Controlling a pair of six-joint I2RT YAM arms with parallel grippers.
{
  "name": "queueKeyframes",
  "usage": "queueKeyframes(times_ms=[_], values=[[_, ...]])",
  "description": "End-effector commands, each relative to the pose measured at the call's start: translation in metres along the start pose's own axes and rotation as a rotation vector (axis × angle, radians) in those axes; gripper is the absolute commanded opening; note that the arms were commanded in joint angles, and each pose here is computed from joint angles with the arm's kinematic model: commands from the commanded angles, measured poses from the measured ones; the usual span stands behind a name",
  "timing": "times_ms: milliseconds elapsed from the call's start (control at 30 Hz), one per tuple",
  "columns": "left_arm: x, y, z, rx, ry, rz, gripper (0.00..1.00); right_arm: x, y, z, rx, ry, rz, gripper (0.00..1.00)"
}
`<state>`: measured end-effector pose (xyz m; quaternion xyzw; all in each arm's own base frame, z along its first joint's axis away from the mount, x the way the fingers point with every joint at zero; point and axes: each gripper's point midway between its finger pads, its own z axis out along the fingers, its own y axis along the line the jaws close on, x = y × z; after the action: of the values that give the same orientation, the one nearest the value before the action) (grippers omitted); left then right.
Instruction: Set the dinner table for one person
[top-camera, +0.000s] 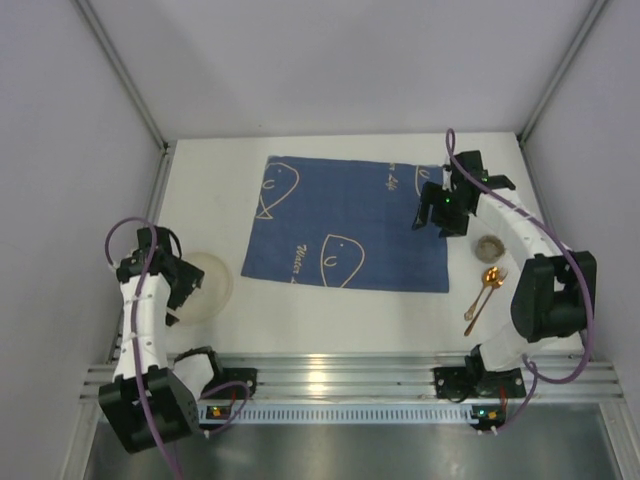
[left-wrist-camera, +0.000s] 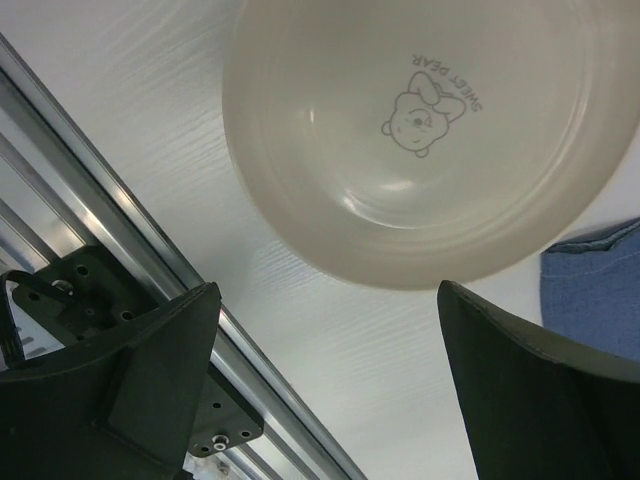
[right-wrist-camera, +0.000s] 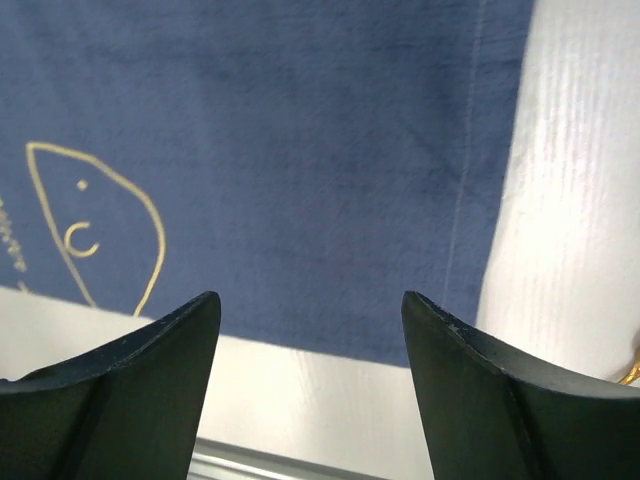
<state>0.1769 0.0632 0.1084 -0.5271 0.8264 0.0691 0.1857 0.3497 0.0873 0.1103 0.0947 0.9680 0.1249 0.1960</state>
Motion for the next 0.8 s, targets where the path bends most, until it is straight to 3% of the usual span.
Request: queueKeyframes(times_ms=[0,233,500,767], values=[[0.003,0.002,0.001,0.028,-0.003,-0.055,0.95,0.017,0.021,-0.022,-0.085,0.007,-0.007,0.74],[0.029,0.001,0.028,0.047,0.13,-0.258,0.94,0.049,0.023,-0.021,-0.109,0.088,-0.043,0.74],[0.01,0.015,0.045,-0.011,0.03,-0.331,0.95,0.062,0.035,-0.015,-0.128,0.136,-0.1,0.74],[0.017,0.018,0.07,-0.038,0.058,-0.365,0.83,0.07,0.043,-0.008,-0.128,0.173,-0.137,0.74]])
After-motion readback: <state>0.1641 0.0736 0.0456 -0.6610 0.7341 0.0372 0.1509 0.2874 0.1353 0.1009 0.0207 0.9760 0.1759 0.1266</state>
